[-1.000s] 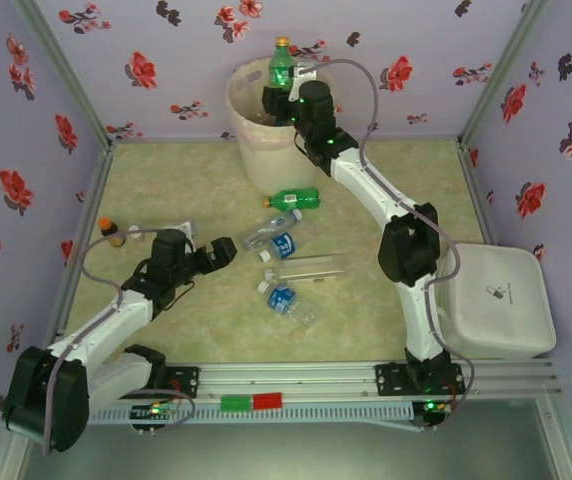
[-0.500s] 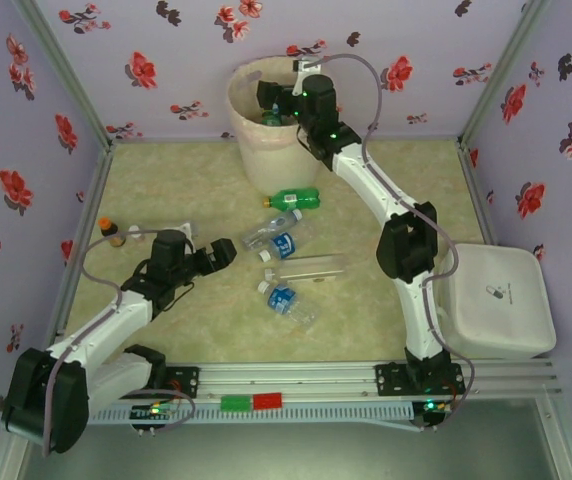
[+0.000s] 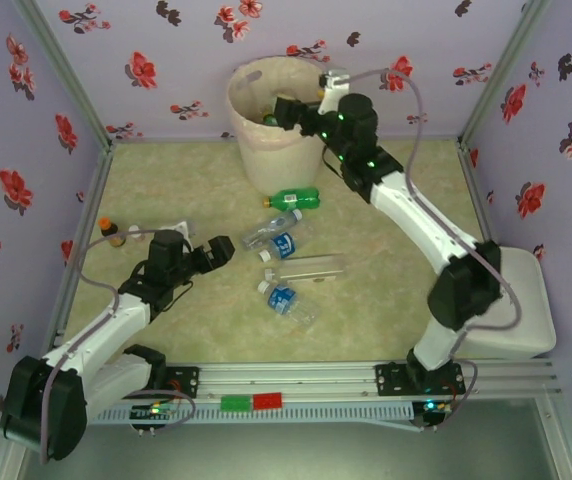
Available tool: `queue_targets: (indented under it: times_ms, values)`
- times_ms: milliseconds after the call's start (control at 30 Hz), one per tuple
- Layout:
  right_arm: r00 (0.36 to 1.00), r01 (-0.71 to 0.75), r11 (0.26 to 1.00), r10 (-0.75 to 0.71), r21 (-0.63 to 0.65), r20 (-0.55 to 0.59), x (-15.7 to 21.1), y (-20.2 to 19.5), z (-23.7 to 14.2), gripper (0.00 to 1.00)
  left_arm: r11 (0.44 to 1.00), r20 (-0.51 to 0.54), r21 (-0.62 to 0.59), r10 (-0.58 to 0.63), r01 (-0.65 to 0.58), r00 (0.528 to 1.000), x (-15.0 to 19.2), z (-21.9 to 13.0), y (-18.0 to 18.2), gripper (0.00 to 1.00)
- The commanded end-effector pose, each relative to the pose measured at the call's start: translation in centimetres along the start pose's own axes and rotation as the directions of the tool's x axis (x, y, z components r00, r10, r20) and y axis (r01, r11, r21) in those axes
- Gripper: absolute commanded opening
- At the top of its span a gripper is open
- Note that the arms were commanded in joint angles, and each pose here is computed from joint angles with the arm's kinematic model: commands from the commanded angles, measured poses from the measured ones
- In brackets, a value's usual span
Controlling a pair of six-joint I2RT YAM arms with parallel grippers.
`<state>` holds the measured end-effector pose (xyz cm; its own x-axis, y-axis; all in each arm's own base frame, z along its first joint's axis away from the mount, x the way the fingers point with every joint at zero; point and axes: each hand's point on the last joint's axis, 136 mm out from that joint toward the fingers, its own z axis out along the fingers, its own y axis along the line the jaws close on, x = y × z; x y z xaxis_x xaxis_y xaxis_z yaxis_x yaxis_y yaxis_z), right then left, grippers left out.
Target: Put the plastic bottles in the bin
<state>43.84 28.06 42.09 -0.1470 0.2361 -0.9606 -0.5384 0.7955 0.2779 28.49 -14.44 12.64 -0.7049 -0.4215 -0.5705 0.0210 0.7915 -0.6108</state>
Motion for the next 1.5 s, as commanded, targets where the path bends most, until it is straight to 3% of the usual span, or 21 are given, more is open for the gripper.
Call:
queue_targets:
  times_ms: [0,200,433,633,833,1033,1267,1467]
  values:
    - [0.998,0.022,0.998,-0.025,-0.053,-0.050,2.9,1.7,-3.1,1.00,1.000,0.042,0.006,-0.027,0.027,0.999,-0.8,0.0,-0.4,1.00]
    - [0.957,0.019,0.997,-0.039,-0.072,-0.287,11.8,3.5,-9.1,0.99,0.999,0.055,0.018,-0.049,0.048,0.997,-1.6,0.8,-1.1,1.00]
    - [0.831,-0.016,0.999,-0.015,-0.051,-0.556,23.4,6.2,-15.4,1.00,0.997,0.028,0.023,-0.079,0.078,0.997,-1.6,2.6,-1.9,1.00]
    - [0.722,-0.019,0.996,-0.043,-0.082,-0.691,29.9,9.2,-19.0,1.00,0.994,0.000,0.039,-0.106,0.106,0.994,-1.0,4.1,-2.8,1.00]
    - [0.594,0.081,0.990,-0.139,-0.113,-0.792,33.4,10.1,-21.6,0.99,0.992,-0.022,0.056,-0.113,0.114,0.993,-0.4,5.1,-3.8,1.00]
    - [0.450,0.246,0.962,-0.221,-0.117,-0.865,36.0,7.8,-23.2,0.98,0.993,-0.045,0.064,-0.095,0.097,0.994,0.2,5.7,-4.7,1.00]
    - [0.292,0.378,0.905,-0.316,-0.194,-0.903,37.9,6.1,-23.9,0.92,0.994,-0.060,0.059,-0.086,0.090,0.994,0.8,5.9,-4.6,0.99]
    - [0.196,0.434,0.865,-0.364,-0.252,-0.911,39.6,5.7,-23.9,0.83,0.994,-0.061,0.056,-0.088,0.091,0.994,0.9,5.7,-4.3,1.00]
